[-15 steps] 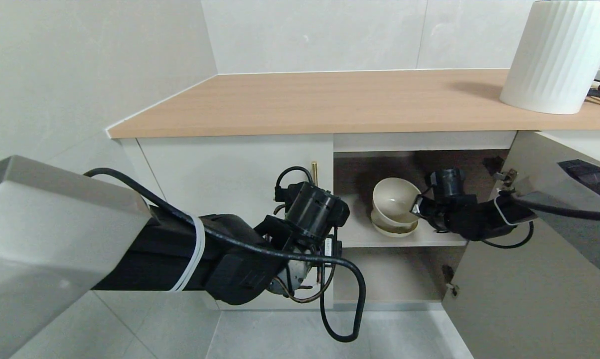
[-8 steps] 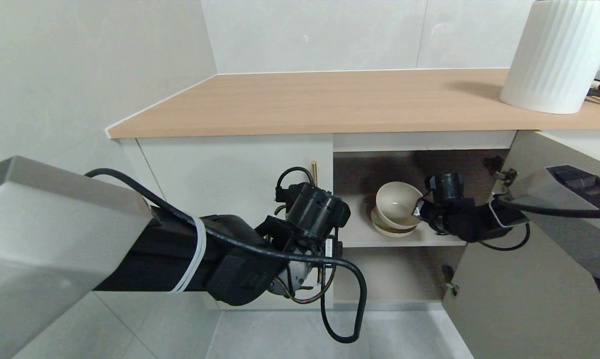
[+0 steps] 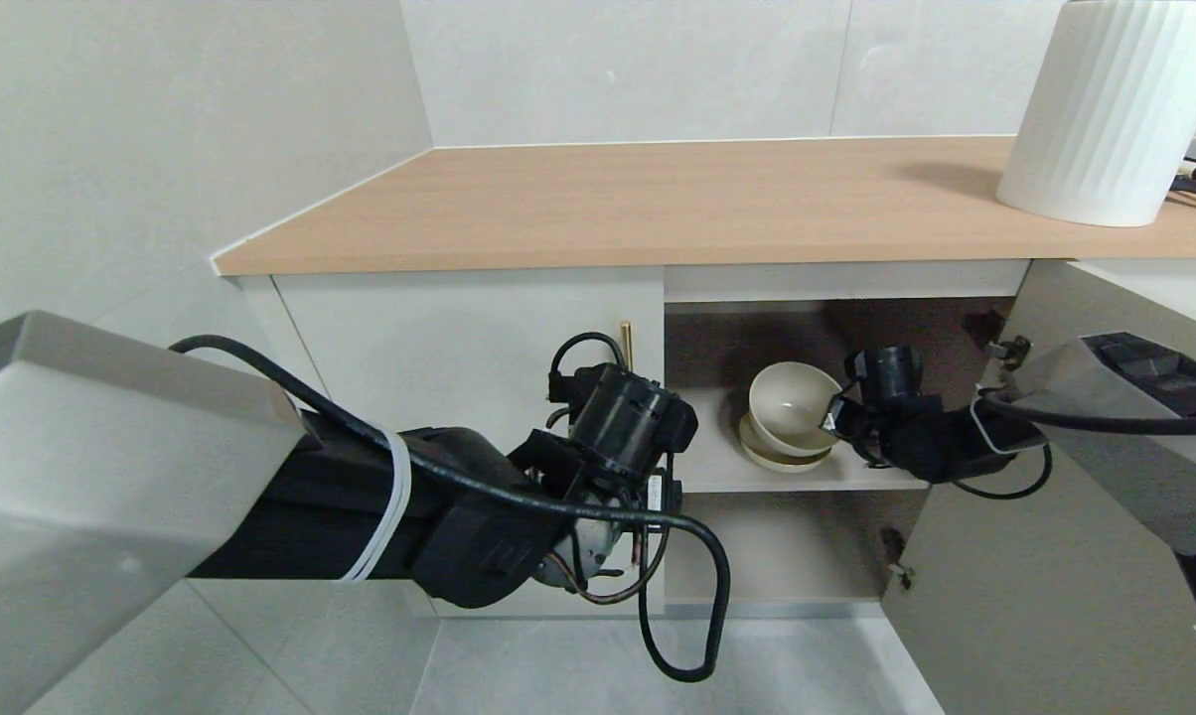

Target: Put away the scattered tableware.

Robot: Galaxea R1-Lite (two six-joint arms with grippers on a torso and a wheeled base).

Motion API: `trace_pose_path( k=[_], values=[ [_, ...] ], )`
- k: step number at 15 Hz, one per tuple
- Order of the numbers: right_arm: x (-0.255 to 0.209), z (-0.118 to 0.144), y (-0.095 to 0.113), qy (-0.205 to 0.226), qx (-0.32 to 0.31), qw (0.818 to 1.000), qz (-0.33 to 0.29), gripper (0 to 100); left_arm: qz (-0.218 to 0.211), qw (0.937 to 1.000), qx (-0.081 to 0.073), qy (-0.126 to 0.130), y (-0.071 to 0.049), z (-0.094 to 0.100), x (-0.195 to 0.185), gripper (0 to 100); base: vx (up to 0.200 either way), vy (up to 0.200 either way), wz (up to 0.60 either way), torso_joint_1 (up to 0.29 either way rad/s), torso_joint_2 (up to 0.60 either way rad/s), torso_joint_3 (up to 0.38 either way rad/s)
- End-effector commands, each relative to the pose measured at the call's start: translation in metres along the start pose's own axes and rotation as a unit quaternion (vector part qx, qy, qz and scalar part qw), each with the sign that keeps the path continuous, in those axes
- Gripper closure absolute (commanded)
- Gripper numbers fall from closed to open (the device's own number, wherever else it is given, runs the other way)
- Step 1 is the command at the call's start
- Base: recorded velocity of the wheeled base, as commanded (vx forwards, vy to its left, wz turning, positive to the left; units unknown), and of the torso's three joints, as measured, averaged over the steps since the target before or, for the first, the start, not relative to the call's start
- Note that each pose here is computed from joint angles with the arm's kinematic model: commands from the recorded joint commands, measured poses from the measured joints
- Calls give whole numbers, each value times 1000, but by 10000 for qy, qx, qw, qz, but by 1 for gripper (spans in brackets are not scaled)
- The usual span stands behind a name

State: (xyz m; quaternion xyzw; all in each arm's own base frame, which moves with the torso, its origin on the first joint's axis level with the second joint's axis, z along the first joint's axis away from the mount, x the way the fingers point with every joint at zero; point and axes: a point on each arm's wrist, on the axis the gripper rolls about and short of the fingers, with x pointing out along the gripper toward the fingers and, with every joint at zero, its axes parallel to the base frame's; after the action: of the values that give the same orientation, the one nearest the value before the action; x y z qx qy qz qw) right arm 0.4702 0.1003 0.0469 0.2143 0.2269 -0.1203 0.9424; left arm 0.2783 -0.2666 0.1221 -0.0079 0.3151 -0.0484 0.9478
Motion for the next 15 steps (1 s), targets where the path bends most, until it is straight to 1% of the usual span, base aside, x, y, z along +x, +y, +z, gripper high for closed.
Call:
trace_pose_path(
  k=[1,11,12,15],
  values=[
    [1,-2,1,9,-13,10000,-2,100,-2,10000,-2,-1,0,0,0,0,0,0,0,0,0,0],
    [6,-7,3,31,-132,9999,15,100,5,10000,-2,-5,0,0,0,0,0,0,0,0,0,0],
    [6,-7,3,31,-132,9999,15,0,-2,10000,-2,-1,0,0,0,0,0,0,0,0,0,0],
    [5,-6,4,26,-131,9999,36,0,5,10000,-2,-5,0,0,0,0,0,0,0,0,0,0]
  ],
)
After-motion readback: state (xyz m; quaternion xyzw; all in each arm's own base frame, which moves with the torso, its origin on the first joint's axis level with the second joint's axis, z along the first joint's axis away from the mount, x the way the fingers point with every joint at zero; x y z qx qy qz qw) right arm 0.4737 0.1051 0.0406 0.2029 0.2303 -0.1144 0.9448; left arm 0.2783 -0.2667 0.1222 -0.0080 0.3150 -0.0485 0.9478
